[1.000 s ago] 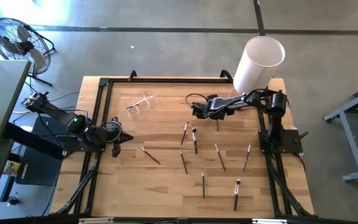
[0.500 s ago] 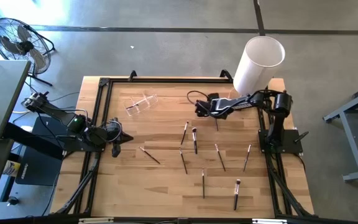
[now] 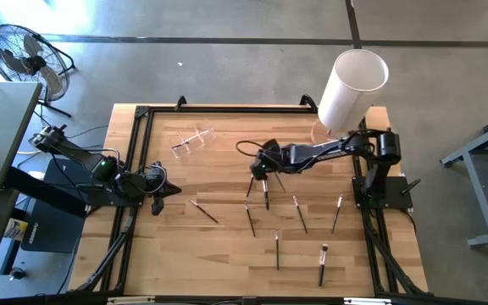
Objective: Put items in baskets/containers
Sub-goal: Put the eyeshadow brush into the transparent organizer
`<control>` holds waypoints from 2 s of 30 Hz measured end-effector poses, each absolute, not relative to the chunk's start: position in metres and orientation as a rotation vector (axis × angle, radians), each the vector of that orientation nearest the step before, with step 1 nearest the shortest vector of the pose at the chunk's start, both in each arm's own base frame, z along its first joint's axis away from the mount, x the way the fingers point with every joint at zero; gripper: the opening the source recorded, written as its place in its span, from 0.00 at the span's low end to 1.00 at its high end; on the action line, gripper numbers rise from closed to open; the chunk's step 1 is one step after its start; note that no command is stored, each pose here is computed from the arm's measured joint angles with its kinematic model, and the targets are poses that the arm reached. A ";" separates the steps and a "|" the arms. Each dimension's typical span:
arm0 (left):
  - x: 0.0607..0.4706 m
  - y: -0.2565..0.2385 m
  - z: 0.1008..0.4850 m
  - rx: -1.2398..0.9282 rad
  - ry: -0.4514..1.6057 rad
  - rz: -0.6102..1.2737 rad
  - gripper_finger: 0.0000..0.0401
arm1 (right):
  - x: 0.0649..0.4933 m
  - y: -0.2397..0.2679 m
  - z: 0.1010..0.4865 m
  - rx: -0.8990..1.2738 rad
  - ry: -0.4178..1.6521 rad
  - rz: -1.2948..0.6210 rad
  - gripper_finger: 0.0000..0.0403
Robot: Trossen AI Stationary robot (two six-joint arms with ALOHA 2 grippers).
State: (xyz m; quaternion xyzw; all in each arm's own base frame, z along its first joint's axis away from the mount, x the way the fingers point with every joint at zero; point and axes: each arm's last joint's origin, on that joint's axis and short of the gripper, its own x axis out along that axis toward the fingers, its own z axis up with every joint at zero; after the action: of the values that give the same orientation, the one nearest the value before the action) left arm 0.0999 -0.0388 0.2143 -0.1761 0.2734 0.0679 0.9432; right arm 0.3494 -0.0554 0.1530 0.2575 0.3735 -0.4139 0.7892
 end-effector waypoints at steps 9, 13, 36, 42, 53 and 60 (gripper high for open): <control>0.100 -0.039 0.214 -0.354 0.556 0.140 0.00 | 0.389 -0.049 0.199 0.280 0.371 -0.599 0.00; 0.100 -0.039 0.214 -0.354 0.555 0.140 0.00 | 0.400 -0.064 0.215 0.260 0.126 -0.532 0.00; 0.100 -0.037 0.215 -0.395 0.519 0.214 0.00 | 0.503 -0.189 0.218 0.092 -0.363 -0.247 0.00; 0.100 -0.037 0.215 -0.408 0.519 0.218 0.00 | 0.510 -0.215 0.192 0.103 -0.283 -0.251 0.00; 0.098 -0.035 0.212 -0.432 0.529 0.280 0.00 | 0.509 -0.221 0.160 0.086 -0.051 -0.304 0.02; 0.098 -0.035 0.212 -0.433 0.529 0.280 0.00 | 0.510 -0.214 0.167 0.044 -0.035 -0.288 0.15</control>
State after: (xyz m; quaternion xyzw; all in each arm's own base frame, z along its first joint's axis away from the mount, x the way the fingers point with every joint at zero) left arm 0.0979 -0.0347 0.2119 -0.2115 0.2584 0.1367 0.9326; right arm 0.5104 -0.2145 0.1672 0.0222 -0.0176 -0.1435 0.9892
